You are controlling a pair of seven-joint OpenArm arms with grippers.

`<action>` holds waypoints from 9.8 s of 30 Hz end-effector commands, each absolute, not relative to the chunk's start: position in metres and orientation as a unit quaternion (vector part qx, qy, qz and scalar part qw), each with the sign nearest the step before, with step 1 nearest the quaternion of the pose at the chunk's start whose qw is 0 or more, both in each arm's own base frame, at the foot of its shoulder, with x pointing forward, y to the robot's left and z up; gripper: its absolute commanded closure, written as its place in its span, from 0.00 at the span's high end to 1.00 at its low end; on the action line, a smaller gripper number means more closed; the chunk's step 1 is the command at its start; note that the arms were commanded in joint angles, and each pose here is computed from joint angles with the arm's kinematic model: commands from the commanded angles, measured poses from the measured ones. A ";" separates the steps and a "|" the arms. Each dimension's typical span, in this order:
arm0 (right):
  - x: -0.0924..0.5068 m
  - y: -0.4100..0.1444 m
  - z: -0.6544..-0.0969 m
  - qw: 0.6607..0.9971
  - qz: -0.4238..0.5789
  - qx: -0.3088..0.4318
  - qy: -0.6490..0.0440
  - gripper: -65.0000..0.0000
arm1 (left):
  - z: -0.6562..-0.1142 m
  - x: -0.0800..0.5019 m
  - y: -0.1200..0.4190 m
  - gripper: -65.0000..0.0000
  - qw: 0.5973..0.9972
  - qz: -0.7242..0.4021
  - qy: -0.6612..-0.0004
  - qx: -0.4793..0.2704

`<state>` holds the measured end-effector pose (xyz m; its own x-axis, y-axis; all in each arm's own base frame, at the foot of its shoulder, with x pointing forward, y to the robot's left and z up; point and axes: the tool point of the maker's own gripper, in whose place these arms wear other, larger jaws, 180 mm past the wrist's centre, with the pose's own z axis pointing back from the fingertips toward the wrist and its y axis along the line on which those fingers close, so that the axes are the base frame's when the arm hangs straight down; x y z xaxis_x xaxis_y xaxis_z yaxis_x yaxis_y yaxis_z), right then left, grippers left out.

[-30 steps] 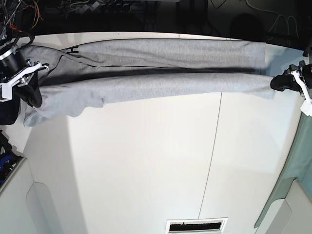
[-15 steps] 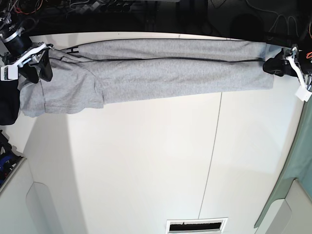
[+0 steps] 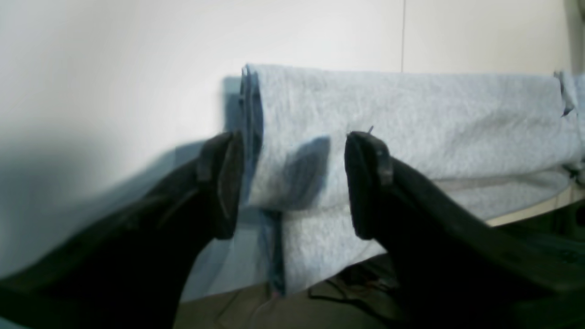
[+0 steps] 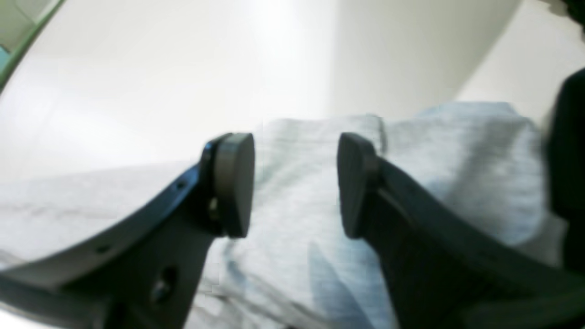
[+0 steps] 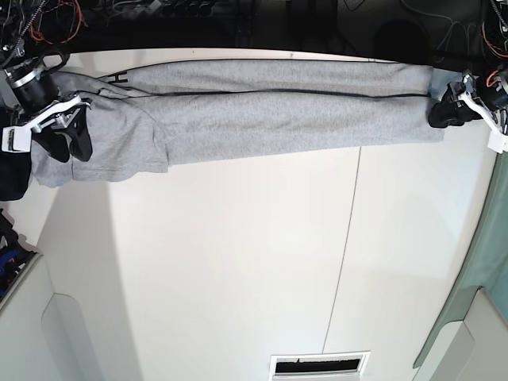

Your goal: Layout the t-shirt on the table in an organized manner, then fold the t-shirt properly

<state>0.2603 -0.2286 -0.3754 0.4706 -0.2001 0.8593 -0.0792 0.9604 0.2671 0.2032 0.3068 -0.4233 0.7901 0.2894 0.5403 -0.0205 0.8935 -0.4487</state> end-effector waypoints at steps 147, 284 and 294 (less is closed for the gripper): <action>0.327 -0.243 -0.291 0.813 0.012 0.178 -0.554 0.00 | -0.374 0.248 0.162 0.50 0.882 -0.096 -0.391 -0.245; 0.264 -0.039 -0.392 0.865 0.107 0.304 -0.386 0.00 | -0.374 0.315 0.152 0.02 0.872 -0.129 -0.389 -0.266; 0.212 -0.089 -0.406 0.894 0.115 0.255 -0.350 0.00 | -0.368 0.240 0.194 0.02 0.887 -0.070 -0.379 -0.255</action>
<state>0.2018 -0.0918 -0.4203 0.7666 0.0465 0.6405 -0.3614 0.8557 0.3705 0.2357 0.1932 -0.3787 0.7286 0.0733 0.6810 0.2951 0.8637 -0.4086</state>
